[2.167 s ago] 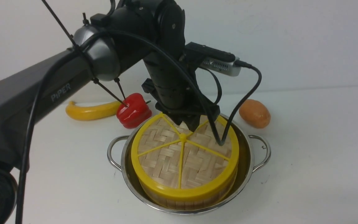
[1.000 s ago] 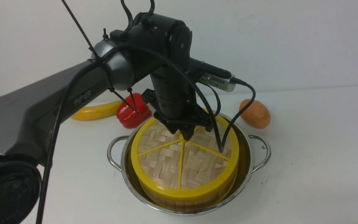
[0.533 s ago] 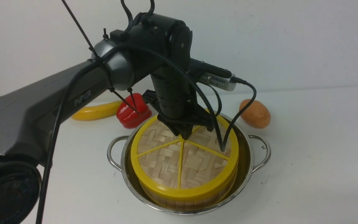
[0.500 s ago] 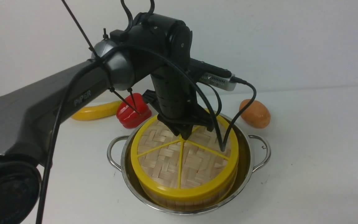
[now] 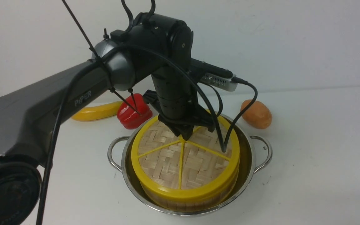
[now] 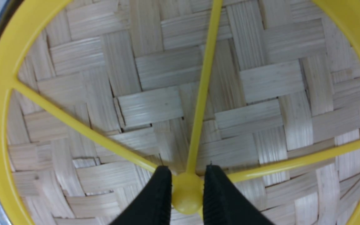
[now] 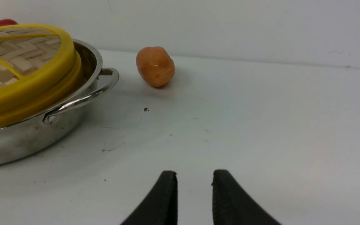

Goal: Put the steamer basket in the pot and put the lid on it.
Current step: Use the left arm to place the steamer lid on the steamer

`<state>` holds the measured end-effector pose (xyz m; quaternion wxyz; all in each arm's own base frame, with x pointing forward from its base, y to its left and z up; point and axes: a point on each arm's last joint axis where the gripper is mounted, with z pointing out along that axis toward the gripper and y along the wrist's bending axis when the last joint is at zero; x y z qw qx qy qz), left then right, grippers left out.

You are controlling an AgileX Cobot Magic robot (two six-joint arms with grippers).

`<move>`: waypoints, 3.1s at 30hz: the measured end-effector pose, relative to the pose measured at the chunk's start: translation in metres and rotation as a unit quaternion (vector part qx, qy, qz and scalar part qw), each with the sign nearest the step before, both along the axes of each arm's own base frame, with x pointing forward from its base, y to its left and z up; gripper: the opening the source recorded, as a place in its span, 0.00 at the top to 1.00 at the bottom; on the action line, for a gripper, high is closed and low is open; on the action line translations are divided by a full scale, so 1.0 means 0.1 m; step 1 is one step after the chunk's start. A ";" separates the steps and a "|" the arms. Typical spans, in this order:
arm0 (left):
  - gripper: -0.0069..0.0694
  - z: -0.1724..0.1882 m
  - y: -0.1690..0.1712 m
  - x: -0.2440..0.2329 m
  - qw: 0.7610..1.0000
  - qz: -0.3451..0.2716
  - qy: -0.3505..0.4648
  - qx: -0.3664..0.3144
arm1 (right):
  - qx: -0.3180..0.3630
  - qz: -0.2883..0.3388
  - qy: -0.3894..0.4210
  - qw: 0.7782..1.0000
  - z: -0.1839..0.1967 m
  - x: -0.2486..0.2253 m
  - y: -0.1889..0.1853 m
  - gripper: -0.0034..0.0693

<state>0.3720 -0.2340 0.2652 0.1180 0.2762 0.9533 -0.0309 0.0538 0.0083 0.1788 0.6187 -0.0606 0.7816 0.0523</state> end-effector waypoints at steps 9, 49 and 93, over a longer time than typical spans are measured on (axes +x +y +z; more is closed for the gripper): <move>0.72 0.00 -0.02 -0.01 1.000 -0.011 0.005 -0.009 | 0.000 0.000 0.000 1.000 0.00 0.00 0.00 0.73; 0.62 0.07 0.00 0.03 1.000 0.008 -0.015 -0.002 | 0.000 0.000 0.000 1.000 0.00 0.00 0.00 0.69; 0.57 -0.06 -0.04 0.04 1.000 0.025 0.010 -0.010 | 0.000 0.000 0.000 1.000 0.00 0.00 0.00 0.67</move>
